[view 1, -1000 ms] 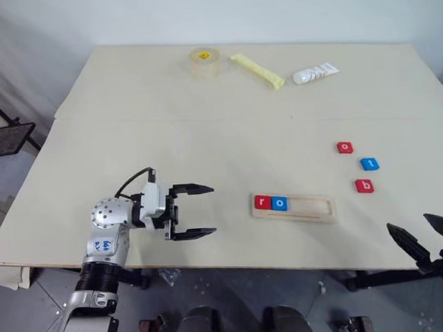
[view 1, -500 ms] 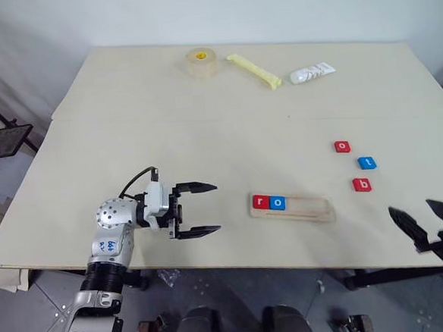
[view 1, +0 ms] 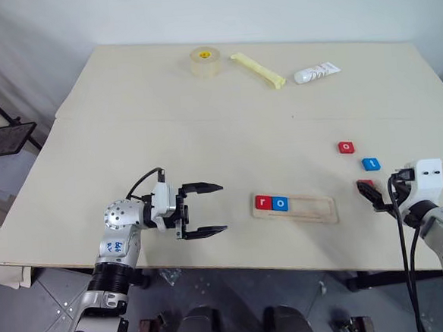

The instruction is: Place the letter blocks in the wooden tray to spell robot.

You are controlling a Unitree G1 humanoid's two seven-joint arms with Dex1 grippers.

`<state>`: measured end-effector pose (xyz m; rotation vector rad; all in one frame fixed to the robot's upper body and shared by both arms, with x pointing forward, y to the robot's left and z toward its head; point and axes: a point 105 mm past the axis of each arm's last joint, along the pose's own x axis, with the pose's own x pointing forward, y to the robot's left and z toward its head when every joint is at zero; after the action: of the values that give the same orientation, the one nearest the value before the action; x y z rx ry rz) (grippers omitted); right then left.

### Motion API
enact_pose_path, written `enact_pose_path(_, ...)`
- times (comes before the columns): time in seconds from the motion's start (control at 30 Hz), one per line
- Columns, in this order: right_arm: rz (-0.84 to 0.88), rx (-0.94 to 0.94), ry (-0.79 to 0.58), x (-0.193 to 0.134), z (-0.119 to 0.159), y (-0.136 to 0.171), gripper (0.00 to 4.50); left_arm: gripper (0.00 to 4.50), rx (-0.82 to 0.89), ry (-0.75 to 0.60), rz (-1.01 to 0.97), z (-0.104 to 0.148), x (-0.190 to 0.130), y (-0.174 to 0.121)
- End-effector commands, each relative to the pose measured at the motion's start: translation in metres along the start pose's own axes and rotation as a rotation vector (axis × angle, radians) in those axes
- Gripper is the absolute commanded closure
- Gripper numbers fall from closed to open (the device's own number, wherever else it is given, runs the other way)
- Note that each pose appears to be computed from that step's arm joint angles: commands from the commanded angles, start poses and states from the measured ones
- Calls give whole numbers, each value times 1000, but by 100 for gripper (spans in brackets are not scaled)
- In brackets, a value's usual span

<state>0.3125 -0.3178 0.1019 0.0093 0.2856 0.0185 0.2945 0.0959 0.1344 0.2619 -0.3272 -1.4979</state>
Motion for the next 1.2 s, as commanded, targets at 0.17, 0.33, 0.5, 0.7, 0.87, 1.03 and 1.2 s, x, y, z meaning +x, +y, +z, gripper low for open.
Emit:
enact_pose_path(0.17,19,-15,13,3,-11,7,0,5,29,-19,9,5,2,1)
enact_pose_path(0.33,-4,-10,22,4,-16,8,19,2,27,-17,4,4,3,2)
enact_pose_path(0.5,-22,22,19,3,-20,12,161,0,21,-22,1,4,4,4)
enact_pose_path(0.7,-53,49,-39,-1,-14,12,304,0,16,-23,-15,2,4,6)
enact_pose_path(0.87,-73,39,-82,-14,-5,13,304,0,15,-22,-23,2,3,6)
enact_pose_path(1.03,-115,21,-104,-41,-10,24,304,0,14,-15,-50,1,0,6)
enact_pose_path(1.2,-132,37,-91,-50,-21,29,304,0,15,-14,-59,1,0,8)
